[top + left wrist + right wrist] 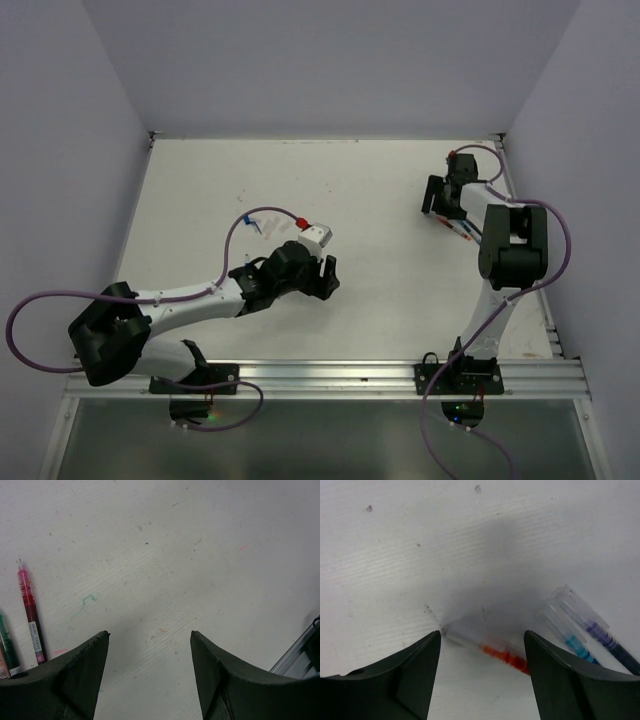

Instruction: Open the pen caps

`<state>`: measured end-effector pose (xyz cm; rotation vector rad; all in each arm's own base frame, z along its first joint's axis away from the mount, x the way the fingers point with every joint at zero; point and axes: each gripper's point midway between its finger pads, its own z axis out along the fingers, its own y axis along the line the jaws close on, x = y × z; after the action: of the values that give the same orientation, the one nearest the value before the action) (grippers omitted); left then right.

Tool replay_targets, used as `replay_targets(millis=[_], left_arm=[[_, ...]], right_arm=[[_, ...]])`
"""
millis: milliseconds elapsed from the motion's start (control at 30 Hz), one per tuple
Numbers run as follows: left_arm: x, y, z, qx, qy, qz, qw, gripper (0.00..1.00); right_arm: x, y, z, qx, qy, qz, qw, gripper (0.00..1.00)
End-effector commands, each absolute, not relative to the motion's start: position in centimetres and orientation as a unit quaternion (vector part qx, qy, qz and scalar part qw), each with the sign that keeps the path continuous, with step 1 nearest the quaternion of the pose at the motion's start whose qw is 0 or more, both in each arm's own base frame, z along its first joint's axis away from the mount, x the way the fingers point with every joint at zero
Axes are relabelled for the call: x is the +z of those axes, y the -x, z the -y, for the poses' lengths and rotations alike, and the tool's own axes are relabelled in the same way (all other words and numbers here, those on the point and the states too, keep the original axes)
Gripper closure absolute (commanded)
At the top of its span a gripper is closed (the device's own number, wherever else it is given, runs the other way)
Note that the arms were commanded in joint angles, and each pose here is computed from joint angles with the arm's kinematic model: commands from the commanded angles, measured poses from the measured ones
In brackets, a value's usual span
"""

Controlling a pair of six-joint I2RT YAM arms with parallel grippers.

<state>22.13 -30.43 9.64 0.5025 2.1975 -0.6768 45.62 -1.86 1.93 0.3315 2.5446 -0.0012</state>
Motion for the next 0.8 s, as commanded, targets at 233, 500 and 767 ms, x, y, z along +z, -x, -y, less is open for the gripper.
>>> replay_targets(millis=[233, 500, 767], left_arm=[[10.2, -22.5, 30.4, -0.273, -0.202, -0.852, 0.399, 0.31], [10.8, -21.9, 30.3, -0.288, -0.193, -0.851, 0.394, 0.31], [11.5, -21.2, 29.8, -0.300, -0.183, -0.851, 0.390, 0.31]], right_arm=[[-1.3, -43.1, 0.8, 0.009, -0.118, -0.965, 0.233, 0.34], [-0.8, -40.9, -0.2, 0.013, -0.113, -0.969, 0.220, 0.41], [-2.1, -39.2, -1.2, 0.000, -0.097, -0.977, 0.190, 0.61]])
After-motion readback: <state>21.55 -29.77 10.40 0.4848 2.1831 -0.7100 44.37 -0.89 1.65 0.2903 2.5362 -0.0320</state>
